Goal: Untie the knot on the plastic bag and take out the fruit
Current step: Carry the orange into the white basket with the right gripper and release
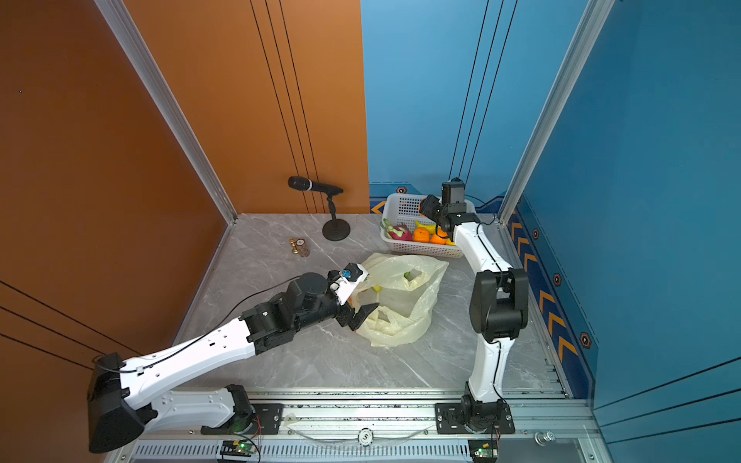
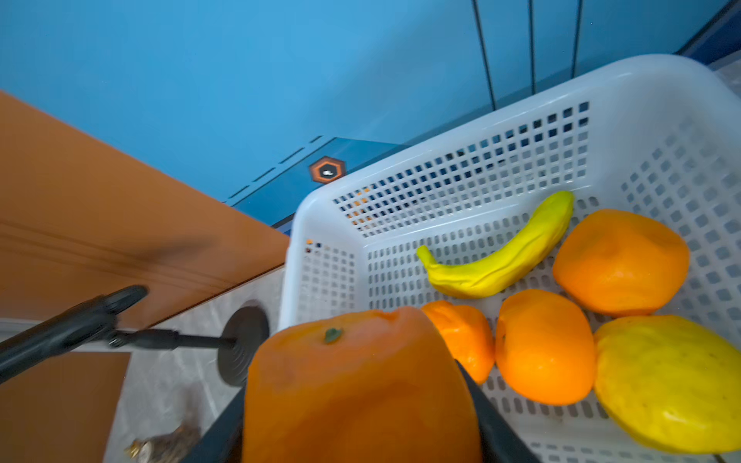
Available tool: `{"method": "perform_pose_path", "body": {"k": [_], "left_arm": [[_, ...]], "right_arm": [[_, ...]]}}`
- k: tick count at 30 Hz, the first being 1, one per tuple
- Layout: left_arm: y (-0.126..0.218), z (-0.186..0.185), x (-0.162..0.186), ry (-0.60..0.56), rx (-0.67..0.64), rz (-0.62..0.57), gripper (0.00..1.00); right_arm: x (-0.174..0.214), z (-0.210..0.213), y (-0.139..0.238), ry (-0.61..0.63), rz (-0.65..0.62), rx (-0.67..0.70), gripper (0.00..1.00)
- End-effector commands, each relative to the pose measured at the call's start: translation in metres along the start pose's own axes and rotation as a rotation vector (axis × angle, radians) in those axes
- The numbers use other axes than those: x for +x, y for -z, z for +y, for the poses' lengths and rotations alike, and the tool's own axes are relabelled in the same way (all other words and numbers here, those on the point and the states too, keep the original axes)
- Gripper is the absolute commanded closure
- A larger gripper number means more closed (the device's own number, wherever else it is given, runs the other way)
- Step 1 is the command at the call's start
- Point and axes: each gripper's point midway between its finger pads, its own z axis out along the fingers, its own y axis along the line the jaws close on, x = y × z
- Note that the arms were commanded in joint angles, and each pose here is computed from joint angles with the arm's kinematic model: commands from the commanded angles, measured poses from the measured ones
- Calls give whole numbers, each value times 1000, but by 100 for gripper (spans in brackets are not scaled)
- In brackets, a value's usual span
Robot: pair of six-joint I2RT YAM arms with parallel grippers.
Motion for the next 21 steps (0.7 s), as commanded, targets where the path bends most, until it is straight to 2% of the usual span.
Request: {"method": "perform_pose_path", "body": {"k": [1, 8, 16, 19, 21], "left_arm": [[0, -6, 8, 16, 16, 34, 2], [1, -8, 12, 34, -13, 45, 2], [-2, -8, 20, 32, -42, 89, 2], [-5, -5, 24, 32, -63, 101, 2], [-7, -3, 24, 29, -76, 108, 2]], "right_arm": [[-12, -26, -22, 6, -31, 117, 51], [-2, -58, -75, 6, 21, 203, 51], [15, -87, -103, 8, 75, 238, 50], [17, -90, -107, 4, 96, 236, 42], [14, -88, -104, 7, 99, 233, 31]]}}
